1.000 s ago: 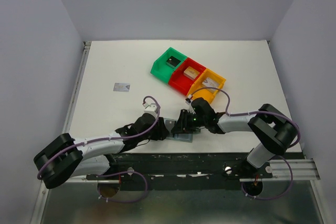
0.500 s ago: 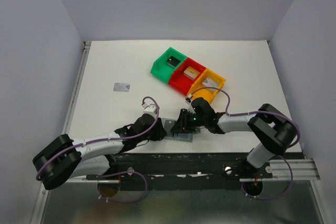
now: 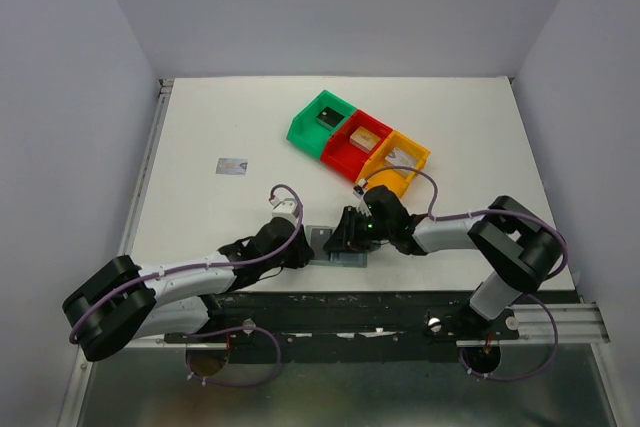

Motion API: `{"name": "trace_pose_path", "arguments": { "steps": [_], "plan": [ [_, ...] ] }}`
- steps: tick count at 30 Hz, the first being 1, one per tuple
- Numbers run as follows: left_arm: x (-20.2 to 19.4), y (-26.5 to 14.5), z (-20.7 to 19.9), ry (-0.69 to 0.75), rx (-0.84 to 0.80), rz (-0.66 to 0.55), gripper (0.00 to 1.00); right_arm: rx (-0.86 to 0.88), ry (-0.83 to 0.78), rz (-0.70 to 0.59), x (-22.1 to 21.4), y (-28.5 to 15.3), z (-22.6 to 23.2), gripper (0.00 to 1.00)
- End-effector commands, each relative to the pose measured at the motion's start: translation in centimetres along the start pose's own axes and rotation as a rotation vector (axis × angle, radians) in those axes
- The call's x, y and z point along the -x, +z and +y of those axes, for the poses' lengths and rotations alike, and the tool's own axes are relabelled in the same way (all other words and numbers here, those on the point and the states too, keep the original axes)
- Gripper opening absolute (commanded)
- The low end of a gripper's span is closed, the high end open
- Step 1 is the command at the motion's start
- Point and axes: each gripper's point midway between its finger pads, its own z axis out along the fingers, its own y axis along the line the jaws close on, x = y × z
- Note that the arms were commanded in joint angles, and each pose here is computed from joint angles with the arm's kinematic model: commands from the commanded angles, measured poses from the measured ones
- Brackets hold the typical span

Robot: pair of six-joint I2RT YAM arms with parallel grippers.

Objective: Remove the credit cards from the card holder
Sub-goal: Remove the credit card from the card holder.

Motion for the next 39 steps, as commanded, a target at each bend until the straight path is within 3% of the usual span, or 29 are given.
{"name": "trace_pose_path", "arguments": {
  "steps": [1, 11, 15, 28, 35, 39],
  "plan": [
    [-1.7, -0.1, 1.6, 0.013, 0.053, 0.049, 0.34, 0.008, 0.012, -0.019, 0.4, 0.4, -0.3, 0.41],
    [0.7, -1.4, 0.7, 0.029, 0.031, -0.032, 0.47, -0.003, 0.019, -0.027, 0.6, 0.4, -0.8, 0.41],
    [1.8, -1.8, 0.4, 0.033, 0.025, -0.073, 0.48, 0.000, 0.014, -0.026, 0.6, 0.4, -0.6, 0.41],
    [3.3, -2.2, 0.7, 0.020, 0.062, -0.127, 0.42, 0.005, 0.005, -0.027, 0.6, 0.3, -0.6, 0.41],
    [4.8, -3.3, 0.1, 0.004, 0.013, -0.220, 0.35, 0.004, 0.000, -0.025, 0.6, 0.4, -0.6, 0.41],
    [4.9, -2.9, -0.6, 0.019, -0.013, -0.207, 0.31, 0.004, 0.003, -0.021, 0.4, 0.4, -0.7, 0.41]
  ]
}}
